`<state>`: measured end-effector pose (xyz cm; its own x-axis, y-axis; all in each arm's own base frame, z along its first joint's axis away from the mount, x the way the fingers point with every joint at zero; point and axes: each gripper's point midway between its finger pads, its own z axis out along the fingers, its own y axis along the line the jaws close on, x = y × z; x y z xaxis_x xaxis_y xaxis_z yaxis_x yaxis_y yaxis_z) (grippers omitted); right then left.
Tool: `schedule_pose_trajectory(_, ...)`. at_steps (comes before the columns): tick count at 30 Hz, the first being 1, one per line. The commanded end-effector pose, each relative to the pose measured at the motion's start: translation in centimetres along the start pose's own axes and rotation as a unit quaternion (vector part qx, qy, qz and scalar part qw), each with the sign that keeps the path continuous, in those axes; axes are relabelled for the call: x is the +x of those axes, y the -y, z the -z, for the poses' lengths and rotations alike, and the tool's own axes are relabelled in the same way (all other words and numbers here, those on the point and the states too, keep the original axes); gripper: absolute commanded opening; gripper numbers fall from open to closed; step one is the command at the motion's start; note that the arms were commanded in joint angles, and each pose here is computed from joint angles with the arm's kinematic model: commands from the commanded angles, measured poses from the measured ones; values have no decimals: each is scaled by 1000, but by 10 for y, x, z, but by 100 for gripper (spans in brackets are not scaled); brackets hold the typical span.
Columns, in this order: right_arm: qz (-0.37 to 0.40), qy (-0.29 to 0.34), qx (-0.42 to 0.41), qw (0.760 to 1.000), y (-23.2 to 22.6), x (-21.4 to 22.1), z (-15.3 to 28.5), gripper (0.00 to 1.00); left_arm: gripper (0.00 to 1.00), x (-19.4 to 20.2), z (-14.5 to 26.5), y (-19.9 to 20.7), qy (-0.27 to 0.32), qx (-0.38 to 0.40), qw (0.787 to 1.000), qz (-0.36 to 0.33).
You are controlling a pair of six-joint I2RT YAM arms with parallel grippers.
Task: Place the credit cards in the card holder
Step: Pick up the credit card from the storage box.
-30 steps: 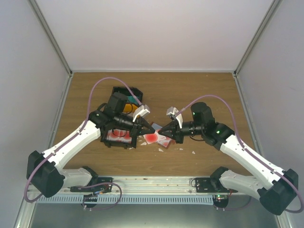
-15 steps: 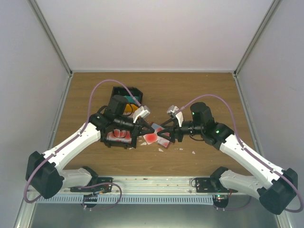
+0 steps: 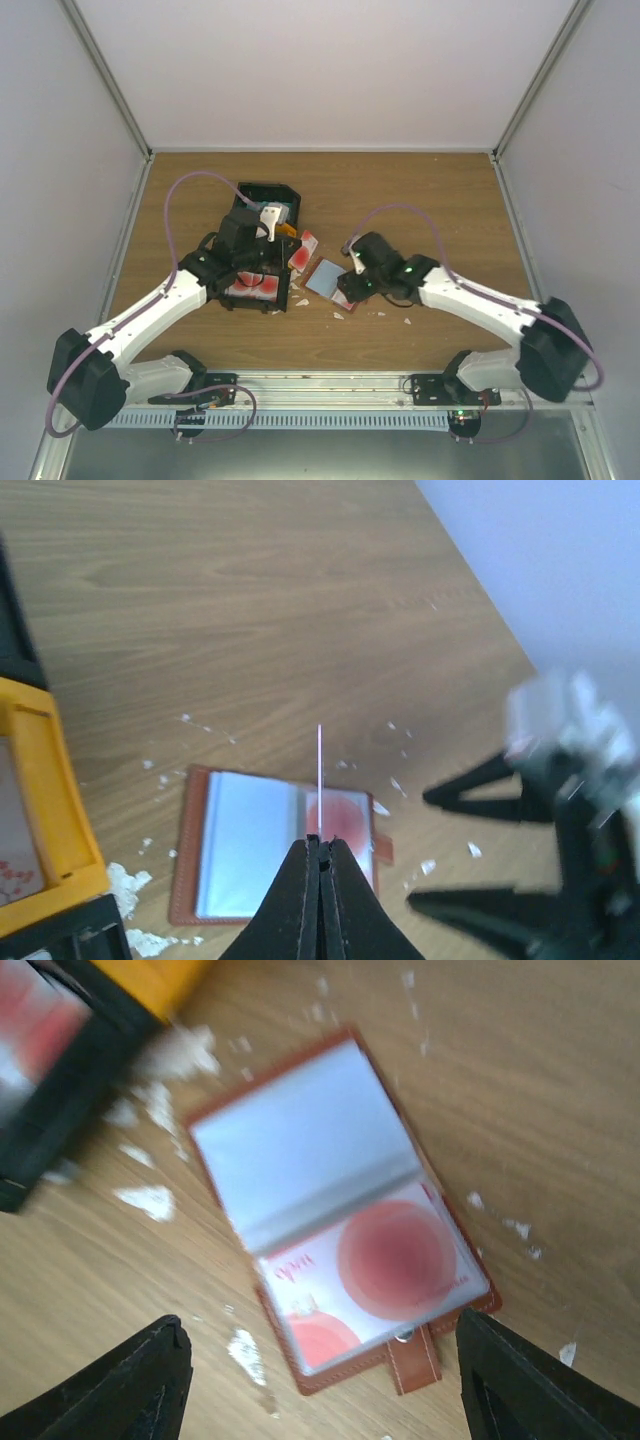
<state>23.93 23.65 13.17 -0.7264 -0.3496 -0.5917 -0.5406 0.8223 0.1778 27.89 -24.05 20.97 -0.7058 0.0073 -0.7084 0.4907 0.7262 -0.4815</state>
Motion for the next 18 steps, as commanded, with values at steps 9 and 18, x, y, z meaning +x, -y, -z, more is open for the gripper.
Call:
schedule_pose_trajectory(9, 75, -123, 122, 982, 3, 70, -64, 89, 0, -39, 28, -53, 135, -119, 980, 86)
schedule_pose_trajectory(18, 57, -152, 217, 963, 34, 83, -71, 90, 0, -33, 23, -57, 125, -107, 982, 93)
